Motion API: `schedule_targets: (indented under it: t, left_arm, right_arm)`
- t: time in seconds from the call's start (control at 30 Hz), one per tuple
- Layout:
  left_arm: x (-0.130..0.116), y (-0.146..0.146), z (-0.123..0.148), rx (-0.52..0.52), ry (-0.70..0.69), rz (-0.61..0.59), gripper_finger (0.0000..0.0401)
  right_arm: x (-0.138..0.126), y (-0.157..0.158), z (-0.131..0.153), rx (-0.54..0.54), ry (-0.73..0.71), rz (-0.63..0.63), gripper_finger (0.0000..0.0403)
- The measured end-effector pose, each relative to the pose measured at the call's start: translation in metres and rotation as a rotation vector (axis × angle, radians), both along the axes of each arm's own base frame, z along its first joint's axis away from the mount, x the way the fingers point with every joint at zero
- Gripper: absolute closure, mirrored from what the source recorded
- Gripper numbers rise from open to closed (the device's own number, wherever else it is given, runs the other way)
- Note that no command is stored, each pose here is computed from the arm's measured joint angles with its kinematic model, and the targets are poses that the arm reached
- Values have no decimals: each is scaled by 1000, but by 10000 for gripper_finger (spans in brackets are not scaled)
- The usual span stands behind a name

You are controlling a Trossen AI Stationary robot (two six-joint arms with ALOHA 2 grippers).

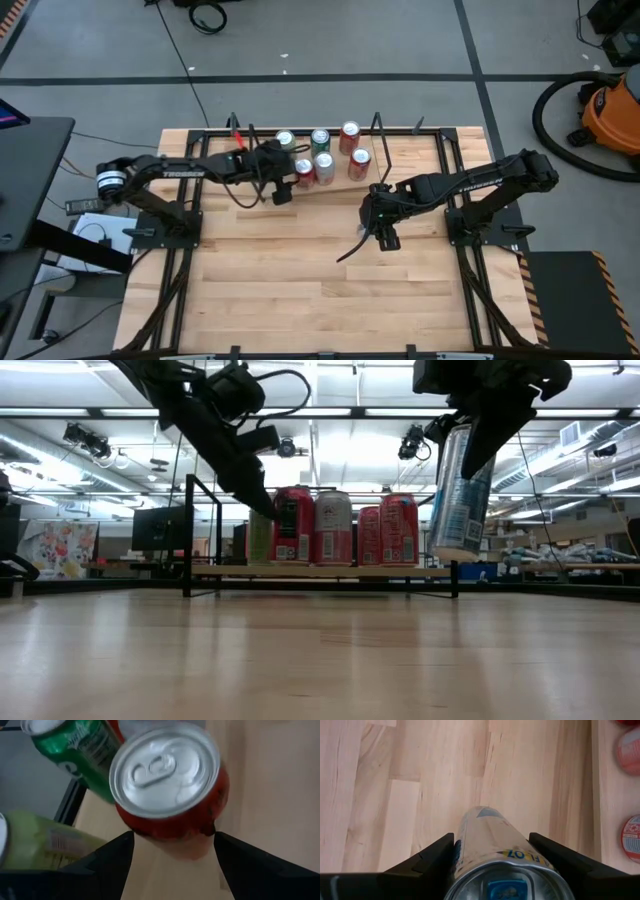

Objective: Place canned beverage on shelf
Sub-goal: Put the blue soda can on the shelf

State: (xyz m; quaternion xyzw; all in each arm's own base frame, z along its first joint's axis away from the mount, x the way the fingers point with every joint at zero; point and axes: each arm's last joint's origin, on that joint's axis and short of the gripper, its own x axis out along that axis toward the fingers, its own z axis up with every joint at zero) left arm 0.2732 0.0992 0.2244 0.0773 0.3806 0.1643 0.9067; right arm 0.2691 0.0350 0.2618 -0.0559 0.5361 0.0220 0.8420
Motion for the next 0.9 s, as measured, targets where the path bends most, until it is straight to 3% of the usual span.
schedule_targets:
  t: [0.23, 0.7, 0.8, 0.9]
  left_arm:
    - [-3, 1, 3, 57, 20, 53, 115]
    - [-36, -24, 52, 95, -104, 20, 115]
    - [-43, -29, 60, 35, -162, -43, 115]
    - [-40, -34, 61, -96, -215, -154, 115]
  right_arm:
    - [0, 0, 0, 0, -2, 0, 148]
    - [8, 0, -6, -29, -98, 19, 148]
    - [10, 1, 4, -28, -120, 19, 148]
    - [12, 1, 9, -45, -147, 20, 148]
